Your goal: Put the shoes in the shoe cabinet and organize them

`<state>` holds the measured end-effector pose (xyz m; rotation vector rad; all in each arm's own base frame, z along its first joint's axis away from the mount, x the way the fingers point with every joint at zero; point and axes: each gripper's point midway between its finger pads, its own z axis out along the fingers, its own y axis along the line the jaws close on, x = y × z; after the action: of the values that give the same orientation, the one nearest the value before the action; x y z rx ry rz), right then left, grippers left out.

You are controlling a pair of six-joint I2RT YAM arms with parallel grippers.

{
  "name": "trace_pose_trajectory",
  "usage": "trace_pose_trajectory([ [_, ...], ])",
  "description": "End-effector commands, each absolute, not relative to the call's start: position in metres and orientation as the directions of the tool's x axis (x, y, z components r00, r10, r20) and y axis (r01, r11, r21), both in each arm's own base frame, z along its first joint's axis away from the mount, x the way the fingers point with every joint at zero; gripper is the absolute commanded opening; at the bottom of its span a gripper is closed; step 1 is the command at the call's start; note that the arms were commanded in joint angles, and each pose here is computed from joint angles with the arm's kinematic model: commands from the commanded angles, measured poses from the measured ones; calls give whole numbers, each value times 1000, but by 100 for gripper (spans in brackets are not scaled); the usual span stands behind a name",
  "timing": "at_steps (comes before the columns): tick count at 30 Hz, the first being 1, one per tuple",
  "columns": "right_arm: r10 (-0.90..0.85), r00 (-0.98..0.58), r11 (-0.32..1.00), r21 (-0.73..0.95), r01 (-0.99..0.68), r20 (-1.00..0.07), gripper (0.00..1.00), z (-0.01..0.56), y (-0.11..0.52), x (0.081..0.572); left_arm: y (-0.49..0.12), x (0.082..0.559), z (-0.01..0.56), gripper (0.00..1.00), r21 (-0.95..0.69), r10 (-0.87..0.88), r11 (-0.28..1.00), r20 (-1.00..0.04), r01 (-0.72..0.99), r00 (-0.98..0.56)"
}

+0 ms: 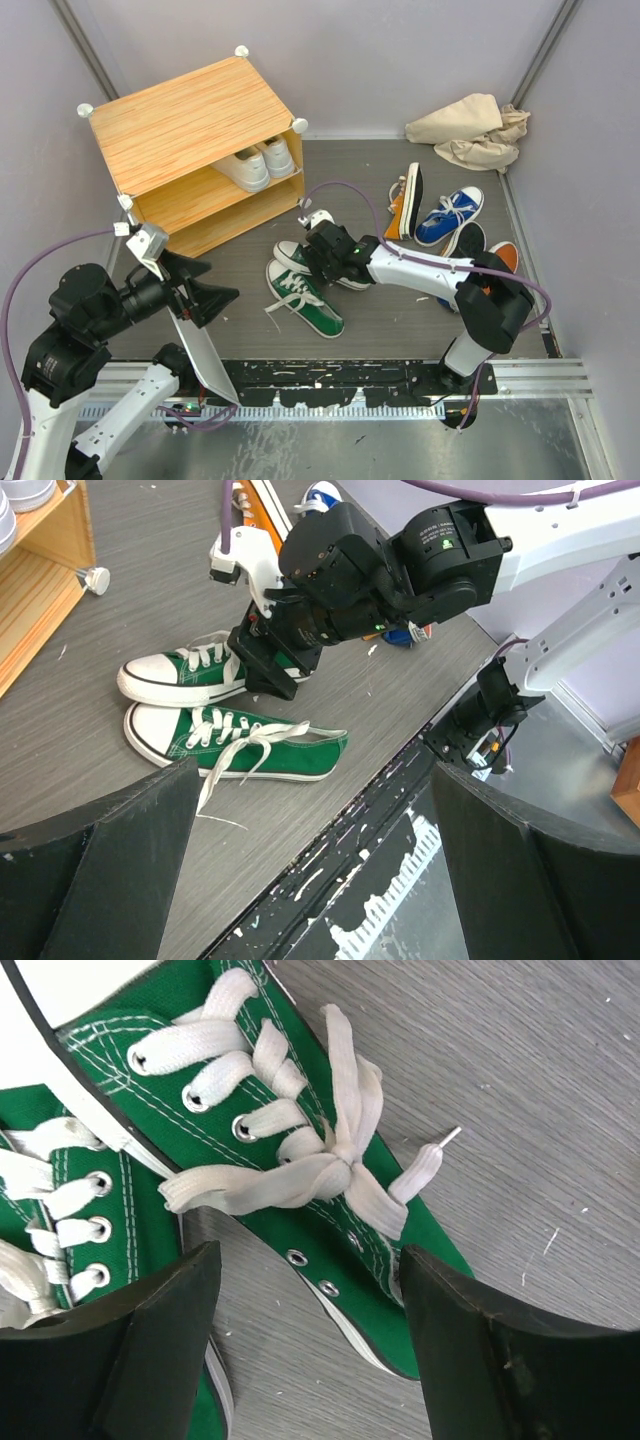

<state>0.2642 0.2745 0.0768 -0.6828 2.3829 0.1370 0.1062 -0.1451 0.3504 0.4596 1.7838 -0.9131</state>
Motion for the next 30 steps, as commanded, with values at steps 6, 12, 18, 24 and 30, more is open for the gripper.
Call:
trace_pose_trajectory([
  [6, -532, -574, 822, -219, -526, -623, 79, 83, 244, 265, -142, 104, 360, 99, -341, -134, 636, -932, 692, -336],
  [12, -559, -569, 813, -263, -520, -602, 1, 68, 235, 272, -140, 100, 360, 99, -343, -129, 640, -930, 688, -344],
  [18, -409, -589, 912, -288, -293, -697, 1, 102, 214, 287, -138, 99, 361, 99, -342, -136, 643, -931, 685, -338],
  [24, -359, -590, 914, -143, -380, -724, 1, 110, 246, 274, -139, 101, 360, 99, -342, -131, 642, -931, 686, -341],
  [30, -424, -626, 868, -97, -487, -654, 1, 73, 276, 245, -141, 103, 357, 99, -346, -128, 640, -928, 686, -348],
])
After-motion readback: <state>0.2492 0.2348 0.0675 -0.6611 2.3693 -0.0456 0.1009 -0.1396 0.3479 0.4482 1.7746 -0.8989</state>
